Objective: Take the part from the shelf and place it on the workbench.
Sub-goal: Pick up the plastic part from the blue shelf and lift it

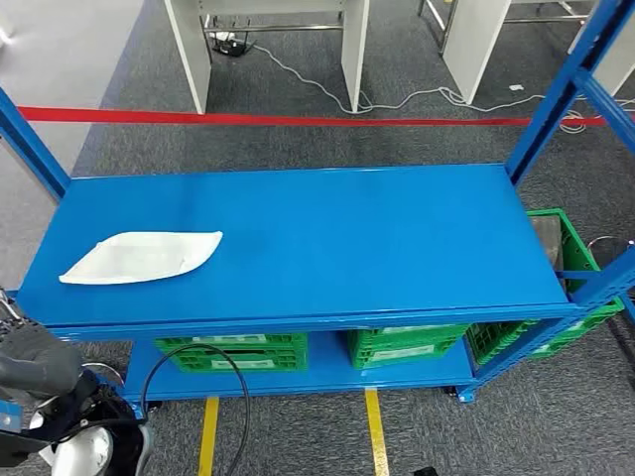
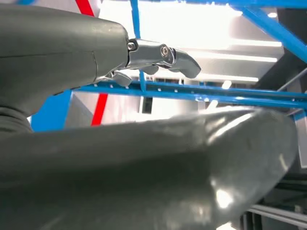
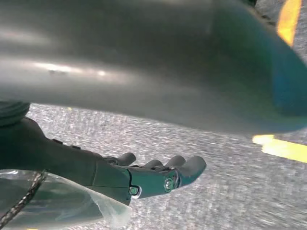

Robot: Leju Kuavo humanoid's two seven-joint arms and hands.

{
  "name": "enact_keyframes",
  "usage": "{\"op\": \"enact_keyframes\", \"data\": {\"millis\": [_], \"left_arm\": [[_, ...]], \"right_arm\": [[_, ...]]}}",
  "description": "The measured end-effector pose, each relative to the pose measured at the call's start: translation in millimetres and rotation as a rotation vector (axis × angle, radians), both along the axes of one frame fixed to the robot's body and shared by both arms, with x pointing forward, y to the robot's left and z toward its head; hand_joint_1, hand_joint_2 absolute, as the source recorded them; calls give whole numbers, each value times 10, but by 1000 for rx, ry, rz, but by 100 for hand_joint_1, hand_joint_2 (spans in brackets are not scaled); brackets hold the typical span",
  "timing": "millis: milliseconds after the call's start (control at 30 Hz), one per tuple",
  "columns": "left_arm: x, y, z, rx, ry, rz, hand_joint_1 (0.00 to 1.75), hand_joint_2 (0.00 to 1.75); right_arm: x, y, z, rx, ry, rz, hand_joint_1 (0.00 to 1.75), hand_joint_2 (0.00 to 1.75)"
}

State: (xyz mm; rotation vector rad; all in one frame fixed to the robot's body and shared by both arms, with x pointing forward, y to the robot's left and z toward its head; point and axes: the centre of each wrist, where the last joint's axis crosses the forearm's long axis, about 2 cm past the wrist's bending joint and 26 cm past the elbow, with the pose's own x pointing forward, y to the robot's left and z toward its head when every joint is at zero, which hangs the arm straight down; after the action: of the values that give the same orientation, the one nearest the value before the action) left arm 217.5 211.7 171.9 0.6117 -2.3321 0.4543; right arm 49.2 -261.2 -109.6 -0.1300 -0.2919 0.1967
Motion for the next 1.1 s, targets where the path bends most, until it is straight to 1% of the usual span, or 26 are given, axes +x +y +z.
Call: {"op": "enact_keyframes", "data": {"millis": [167,267,333,400,567,700,800,867,1000,1100], "left_arm": [[-7,-11,-2,5,1,-1,0,0],[-21,-21,-56,40,21,-7,0,0],[-2,-42,-134,81,67,-33,0,87],[42,-66,-239,124,151,-80,0,175],[162,-133,-527,311,379,-172,0,175],[266,-160,-721,447,501,-259,0,175],[283,-186,-839,548,612,-307,0,175],[274,-222,-894,624,684,-305,0,175],[216,-286,-988,724,780,-284,0,175],[142,-311,-1051,809,854,-230,0,175]], "right_arm": [[4,0,0,1,-2,8,0,0],[-36,1,-5,7,13,18,0,0],[-37,4,-5,8,18,22,0,0],[-25,3,-3,8,22,23,0,0],[-3,3,-1,20,26,38,0,0],[7,6,0,30,26,53,0,0],[31,5,2,34,22,59,0,0],[30,-4,2,35,23,57,0,0],[21,-13,0,36,26,49,0,0],[0,-16,-3,37,32,46,0,0]]}}
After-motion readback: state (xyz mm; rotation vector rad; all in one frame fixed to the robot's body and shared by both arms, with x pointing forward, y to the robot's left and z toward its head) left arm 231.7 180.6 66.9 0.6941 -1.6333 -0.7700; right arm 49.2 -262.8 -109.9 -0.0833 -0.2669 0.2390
